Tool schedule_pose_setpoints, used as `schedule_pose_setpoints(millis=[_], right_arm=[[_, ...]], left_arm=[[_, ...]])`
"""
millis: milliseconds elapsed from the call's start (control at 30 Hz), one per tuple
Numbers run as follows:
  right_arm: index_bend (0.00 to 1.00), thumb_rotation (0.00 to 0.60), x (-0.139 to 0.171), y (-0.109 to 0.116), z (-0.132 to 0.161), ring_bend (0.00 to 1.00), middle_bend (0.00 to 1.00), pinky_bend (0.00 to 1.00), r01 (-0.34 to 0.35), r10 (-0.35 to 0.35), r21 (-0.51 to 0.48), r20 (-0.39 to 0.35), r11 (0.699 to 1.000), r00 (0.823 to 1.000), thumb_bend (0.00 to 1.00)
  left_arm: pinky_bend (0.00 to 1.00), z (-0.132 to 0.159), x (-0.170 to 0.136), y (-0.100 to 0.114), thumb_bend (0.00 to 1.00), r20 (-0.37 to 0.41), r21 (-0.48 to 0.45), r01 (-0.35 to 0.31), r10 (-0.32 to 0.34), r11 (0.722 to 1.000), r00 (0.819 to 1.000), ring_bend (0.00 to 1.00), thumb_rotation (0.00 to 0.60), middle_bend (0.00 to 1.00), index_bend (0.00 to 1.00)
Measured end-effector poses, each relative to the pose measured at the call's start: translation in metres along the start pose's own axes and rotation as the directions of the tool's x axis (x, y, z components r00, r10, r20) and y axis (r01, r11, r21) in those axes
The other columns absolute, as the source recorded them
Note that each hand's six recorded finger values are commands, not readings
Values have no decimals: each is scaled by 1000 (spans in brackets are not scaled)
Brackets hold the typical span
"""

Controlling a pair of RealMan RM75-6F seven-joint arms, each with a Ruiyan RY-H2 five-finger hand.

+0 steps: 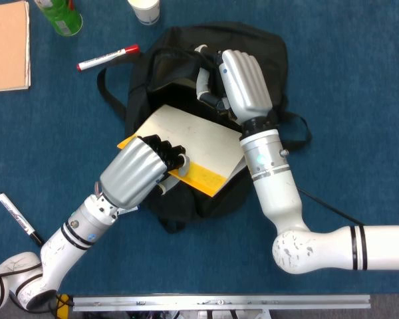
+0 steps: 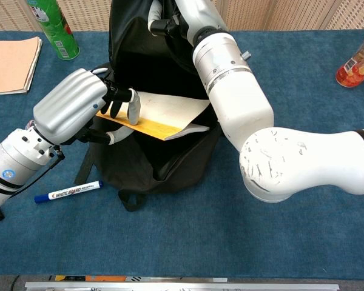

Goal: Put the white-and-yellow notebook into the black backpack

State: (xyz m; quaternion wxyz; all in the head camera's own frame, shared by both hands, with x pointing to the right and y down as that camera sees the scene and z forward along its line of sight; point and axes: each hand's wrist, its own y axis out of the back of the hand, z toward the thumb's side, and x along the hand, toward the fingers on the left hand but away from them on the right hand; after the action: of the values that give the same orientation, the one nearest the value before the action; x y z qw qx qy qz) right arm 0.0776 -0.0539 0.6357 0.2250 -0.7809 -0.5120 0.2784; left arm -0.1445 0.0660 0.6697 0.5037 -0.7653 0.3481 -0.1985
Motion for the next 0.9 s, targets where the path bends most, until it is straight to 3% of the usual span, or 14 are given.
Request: schedule_pose_setpoints(millis=[233,533,900], right_arm=[[590,600,3,-3,2,476,527,775,-12,12,-10,-3,1000,1000,734],[590,600,8,-6,9,476,527,775,-34,34,-49,-4,998,999,732],[590,600,12,-2,13,478,527,775,-40,40,-74,-5,996,999,733]], left_arm=[[680,-8,1,-8,331,-29,0,14,-14,1000,999,642,600,724,737],[680,-8,25,-4,331,-69,-25,-62,60,998,996,642,600,725,739],[680,-19,35,-30,331,-120,35,-24,28,999,992,642,600,725,740]])
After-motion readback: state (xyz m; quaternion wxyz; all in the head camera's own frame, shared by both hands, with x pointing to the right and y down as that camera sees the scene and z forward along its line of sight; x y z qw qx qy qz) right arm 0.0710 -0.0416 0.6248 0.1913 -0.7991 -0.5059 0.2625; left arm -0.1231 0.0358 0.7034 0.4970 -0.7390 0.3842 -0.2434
